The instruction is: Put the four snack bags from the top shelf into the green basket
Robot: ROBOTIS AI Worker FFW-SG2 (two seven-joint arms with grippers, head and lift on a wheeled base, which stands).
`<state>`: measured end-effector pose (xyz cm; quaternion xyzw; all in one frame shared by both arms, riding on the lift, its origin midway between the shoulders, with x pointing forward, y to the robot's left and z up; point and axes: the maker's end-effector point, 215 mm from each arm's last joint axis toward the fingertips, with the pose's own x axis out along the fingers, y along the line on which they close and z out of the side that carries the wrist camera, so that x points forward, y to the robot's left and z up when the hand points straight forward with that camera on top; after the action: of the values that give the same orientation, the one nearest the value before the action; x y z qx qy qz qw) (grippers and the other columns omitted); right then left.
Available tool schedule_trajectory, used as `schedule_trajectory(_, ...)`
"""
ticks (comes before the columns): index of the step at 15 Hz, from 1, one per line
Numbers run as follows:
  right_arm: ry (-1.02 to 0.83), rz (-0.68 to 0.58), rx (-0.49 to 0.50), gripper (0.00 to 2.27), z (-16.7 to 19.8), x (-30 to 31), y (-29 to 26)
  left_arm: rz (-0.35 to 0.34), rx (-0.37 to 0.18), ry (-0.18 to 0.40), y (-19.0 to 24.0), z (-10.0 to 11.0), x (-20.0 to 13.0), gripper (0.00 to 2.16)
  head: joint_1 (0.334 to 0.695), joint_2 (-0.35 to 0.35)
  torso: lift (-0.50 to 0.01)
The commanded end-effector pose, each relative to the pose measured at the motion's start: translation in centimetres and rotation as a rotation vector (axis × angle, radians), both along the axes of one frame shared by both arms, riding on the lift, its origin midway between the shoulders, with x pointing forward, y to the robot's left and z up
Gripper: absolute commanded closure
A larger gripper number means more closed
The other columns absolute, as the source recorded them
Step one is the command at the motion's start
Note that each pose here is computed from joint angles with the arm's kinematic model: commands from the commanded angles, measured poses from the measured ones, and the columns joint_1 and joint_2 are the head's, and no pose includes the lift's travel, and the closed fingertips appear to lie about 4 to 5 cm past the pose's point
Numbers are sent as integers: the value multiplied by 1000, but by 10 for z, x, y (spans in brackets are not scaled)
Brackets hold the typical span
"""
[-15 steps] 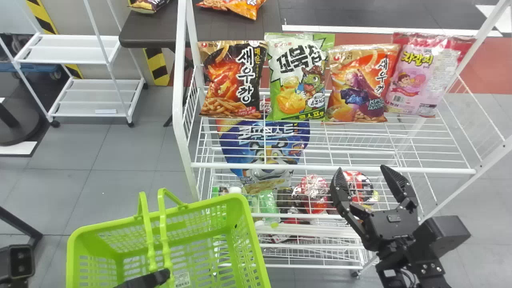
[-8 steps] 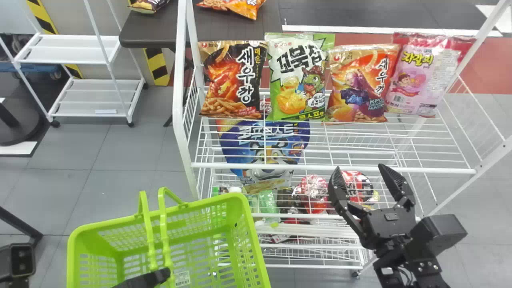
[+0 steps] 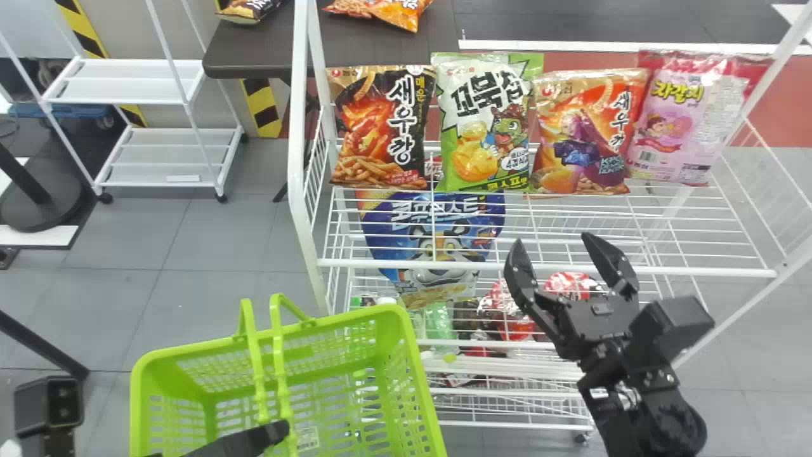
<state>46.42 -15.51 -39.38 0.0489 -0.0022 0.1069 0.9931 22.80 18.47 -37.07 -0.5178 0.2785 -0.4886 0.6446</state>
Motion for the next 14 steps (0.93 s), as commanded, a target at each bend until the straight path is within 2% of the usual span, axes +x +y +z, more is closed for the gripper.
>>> schedule_trajectory(1,33,42,1,107,2,30,23,-12,-8,0,0,1,-2,2145,695,46,0)
schedule_trajectory(7,97,97,-25,100,6,99,69,-76,-14,-21,-12,8,6,2145,695,103,0)
schedule_trajectory(14,97,210,77,103,28,161,123,-89,-18,-23,-13,10,6,2145,695,168,0)
